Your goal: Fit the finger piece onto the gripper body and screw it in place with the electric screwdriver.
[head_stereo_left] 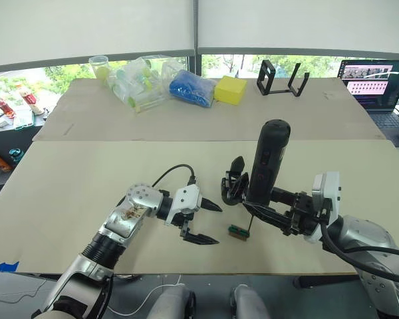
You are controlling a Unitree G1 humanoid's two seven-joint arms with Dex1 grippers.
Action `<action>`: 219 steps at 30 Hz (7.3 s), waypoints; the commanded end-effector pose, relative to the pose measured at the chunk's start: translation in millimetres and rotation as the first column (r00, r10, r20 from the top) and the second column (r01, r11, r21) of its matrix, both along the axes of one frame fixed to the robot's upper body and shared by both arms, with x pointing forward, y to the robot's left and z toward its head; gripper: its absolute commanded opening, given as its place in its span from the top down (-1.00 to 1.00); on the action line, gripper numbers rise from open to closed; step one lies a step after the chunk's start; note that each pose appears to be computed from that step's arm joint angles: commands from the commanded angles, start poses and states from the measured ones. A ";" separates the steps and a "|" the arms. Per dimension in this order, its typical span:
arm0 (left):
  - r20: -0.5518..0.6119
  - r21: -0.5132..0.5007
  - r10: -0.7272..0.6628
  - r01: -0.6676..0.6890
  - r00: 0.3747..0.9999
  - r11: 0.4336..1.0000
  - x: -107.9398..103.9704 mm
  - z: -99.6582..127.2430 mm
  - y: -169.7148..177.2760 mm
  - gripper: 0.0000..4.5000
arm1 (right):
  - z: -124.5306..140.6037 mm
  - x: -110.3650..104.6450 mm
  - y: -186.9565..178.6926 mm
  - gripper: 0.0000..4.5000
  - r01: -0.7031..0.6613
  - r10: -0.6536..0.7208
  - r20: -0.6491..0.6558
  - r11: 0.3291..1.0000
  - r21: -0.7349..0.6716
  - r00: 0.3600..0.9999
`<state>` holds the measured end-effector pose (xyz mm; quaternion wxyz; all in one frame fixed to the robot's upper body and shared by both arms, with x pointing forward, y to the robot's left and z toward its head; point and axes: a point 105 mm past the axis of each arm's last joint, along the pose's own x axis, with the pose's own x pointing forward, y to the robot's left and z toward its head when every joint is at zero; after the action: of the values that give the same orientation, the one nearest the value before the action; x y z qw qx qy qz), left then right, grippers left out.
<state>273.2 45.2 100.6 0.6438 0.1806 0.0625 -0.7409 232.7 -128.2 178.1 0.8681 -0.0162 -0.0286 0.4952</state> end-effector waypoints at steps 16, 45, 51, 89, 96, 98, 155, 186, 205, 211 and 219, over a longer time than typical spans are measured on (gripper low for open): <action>0.004 -0.063 0.064 -0.064 0.998 0.996 7.0 21.4 13.6 -1.00 | 40.7 -19.3 11.4 0.15 -0.103 0.103 0.172 0.995 -0.011 0.980; 0.051 -0.122 0.238 -0.231 0.970 0.965 50.2 29.6 13.4 -1.00 | 132.5 34.8 44.8 0.15 -0.372 0.366 0.147 0.928 0.010 0.919; 0.063 -0.126 0.240 -0.231 0.969 0.965 62.1 32.4 4.7 -1.00 | 131.8 52.0 48.3 0.15 -0.345 0.347 0.174 0.938 -0.041 0.922; 0.095 -0.095 0.187 -0.179 0.978 0.979 67.6 23.8 -7.6 -1.00 | 101.1 61.7 34.4 0.15 -0.287 0.302 0.164 0.952 -0.108 0.939; 0.097 -0.096 0.185 -0.176 0.978 0.980 67.0 23.4 -8.0 -1.00 | 100.9 61.8 33.0 0.15 -0.286 0.302 0.171 0.952 -0.110 0.938; 0.097 -0.096 0.184 -0.175 0.978 0.980 66.8 23.4 -8.3 -1.00 | 101.2 62.0 33.1 0.15 -0.287 0.303 0.172 0.952 -0.111 0.937; 0.104 -0.100 0.188 -0.178 0.977 0.979 69.7 24.0 -11.8 -1.00 | 100.1 55.9 36.6 0.15 -0.303 0.316 0.164 0.948 -0.096 0.935; 0.103 -0.101 0.186 -0.176 0.977 0.979 68.0 22.3 -12.6 -1.00 | 95.2 56.0 36.8 0.15 -0.300 0.319 0.194 0.946 -0.124 0.928; 0.100 -0.103 0.191 -0.181 0.977 0.978 68.8 21.7 -13.4 -1.00 | 90.5 55.3 37.8 0.15 -0.281 0.303 0.221 0.951 -0.128 0.927; 0.099 -0.105 0.192 -0.181 0.976 0.978 69.2 22.0 -13.7 -1.00 | 90.0 56.4 37.9 0.15 -0.280 0.302 0.217 0.951 -0.129 0.928; 0.096 -0.101 0.198 -0.188 0.975 0.977 69.9 20.2 -13.7 -1.00 | 84.5 53.7 37.6 0.15 -0.282 0.300 0.196 0.952 -0.117 0.933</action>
<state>342.1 34.7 112.1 0.7250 0.1732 0.0340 -0.6657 293.0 -90.2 253.3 0.7799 -0.0983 -0.0744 0.6137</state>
